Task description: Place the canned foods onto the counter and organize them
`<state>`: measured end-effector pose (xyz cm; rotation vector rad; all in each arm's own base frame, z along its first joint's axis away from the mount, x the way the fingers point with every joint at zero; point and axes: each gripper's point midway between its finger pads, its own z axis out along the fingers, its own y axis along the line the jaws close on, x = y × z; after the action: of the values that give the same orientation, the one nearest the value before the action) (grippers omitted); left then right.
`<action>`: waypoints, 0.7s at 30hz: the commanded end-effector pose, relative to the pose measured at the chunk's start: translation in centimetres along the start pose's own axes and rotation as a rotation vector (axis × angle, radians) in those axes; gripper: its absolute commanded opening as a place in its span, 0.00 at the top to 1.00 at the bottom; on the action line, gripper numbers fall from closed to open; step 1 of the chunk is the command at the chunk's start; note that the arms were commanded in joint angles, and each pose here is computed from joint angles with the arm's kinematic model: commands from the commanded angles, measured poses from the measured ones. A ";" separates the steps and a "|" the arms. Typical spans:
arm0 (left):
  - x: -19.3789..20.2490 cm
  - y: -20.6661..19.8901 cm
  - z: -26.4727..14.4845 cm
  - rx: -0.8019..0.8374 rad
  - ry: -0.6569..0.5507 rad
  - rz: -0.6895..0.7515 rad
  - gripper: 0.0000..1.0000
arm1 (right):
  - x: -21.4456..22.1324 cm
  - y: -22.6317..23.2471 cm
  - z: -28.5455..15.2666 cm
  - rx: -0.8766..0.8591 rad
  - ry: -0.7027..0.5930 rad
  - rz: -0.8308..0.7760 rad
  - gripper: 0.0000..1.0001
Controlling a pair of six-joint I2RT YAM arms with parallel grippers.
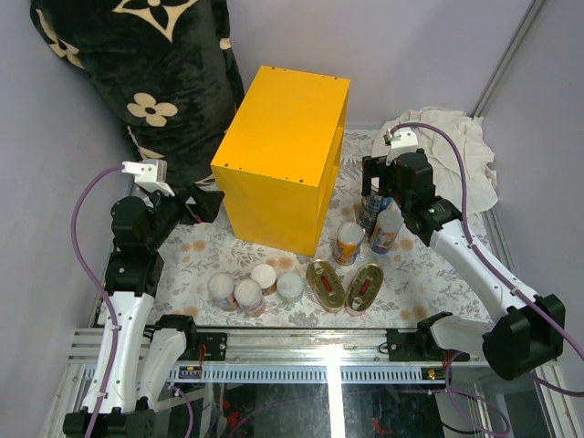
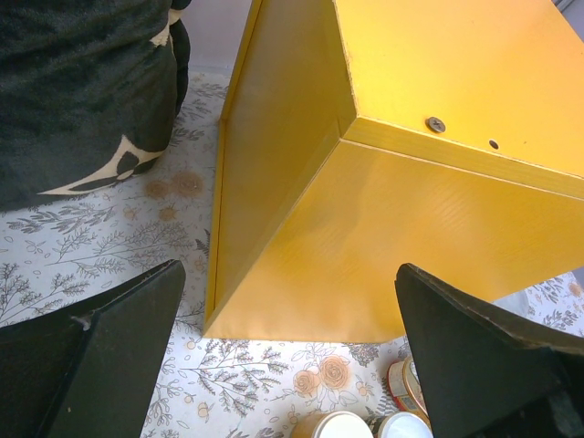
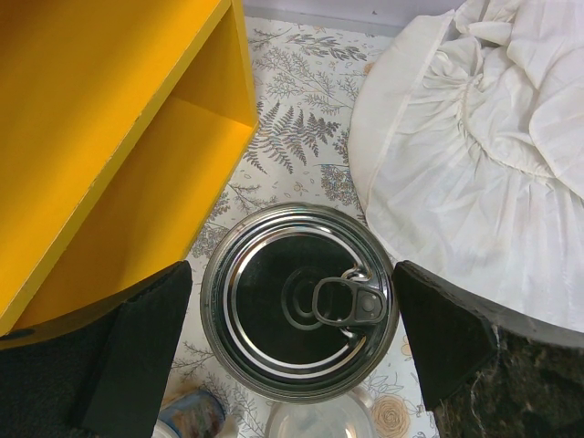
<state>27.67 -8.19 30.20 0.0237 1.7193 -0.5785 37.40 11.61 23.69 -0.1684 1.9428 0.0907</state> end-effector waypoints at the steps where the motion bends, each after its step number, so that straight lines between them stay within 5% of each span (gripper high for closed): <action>1: -0.6 -0.3 -0.2 0.012 -0.019 0.021 0.00 | -2.7 -0.7 -0.7 0.038 -0.062 -0.004 0.00; 21: -0.7 -0.4 -0.2 0.016 -0.019 0.025 0.00 | -1.2 -0.8 -0.4 0.058 -0.031 -0.012 0.00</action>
<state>27.66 -8.18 30.20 0.0241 1.7192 -0.5782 37.50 10.70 23.75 -0.1432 1.9420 0.0343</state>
